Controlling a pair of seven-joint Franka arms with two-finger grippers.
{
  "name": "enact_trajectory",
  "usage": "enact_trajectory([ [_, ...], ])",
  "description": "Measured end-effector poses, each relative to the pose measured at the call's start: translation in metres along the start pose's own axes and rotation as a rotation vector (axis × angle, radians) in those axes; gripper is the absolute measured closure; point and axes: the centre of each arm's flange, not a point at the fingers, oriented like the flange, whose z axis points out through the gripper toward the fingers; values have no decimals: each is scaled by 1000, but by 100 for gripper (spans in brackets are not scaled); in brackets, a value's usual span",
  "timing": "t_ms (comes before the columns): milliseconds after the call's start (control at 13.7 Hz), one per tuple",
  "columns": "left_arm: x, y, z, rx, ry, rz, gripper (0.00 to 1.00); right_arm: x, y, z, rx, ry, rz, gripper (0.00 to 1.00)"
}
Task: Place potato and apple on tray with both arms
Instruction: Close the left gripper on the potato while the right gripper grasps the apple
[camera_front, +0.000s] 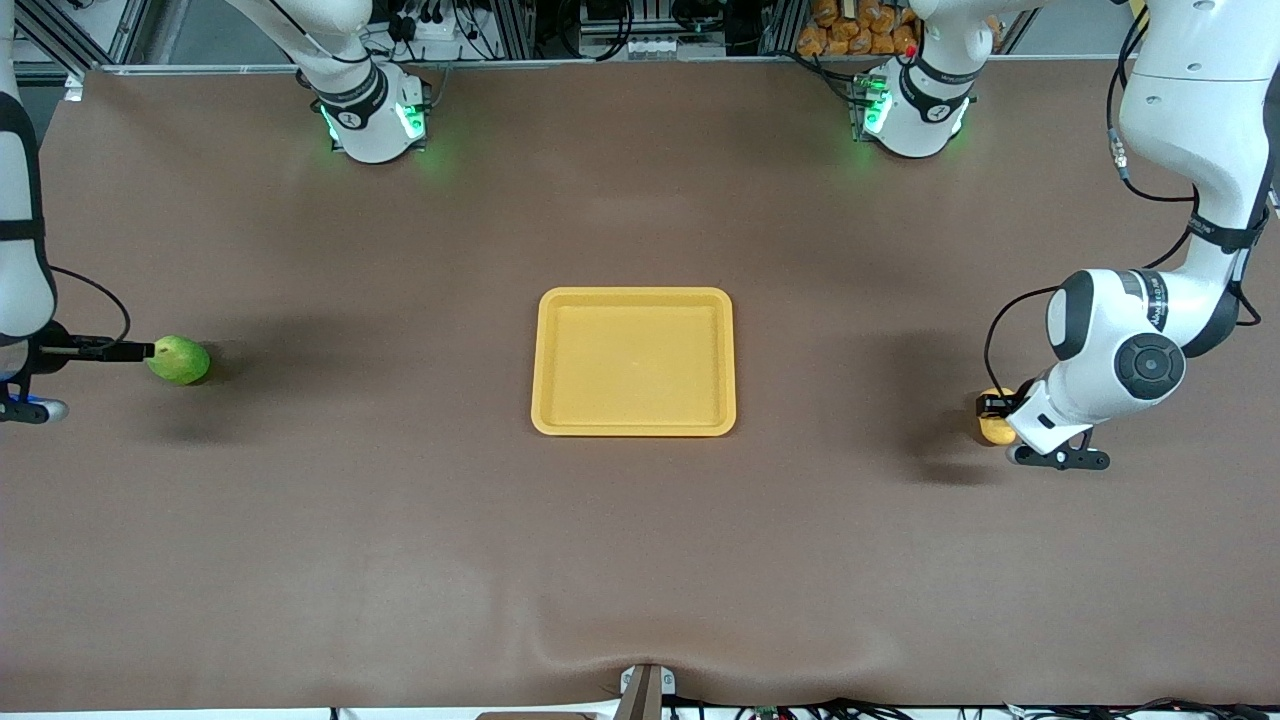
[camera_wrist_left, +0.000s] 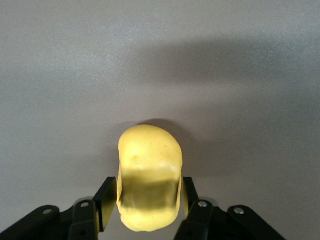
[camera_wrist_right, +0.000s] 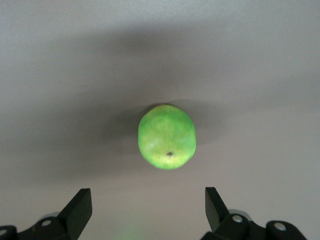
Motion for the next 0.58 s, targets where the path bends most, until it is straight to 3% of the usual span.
enact_trajectory([
  [219, 0, 0, 0, 0, 0, 0, 55, 10, 5, 19, -1, 6, 2, 0],
  [583, 0, 1, -1, -1, 2, 2, 56, 17, 7, 46, -4, 21, -3, 0],
])
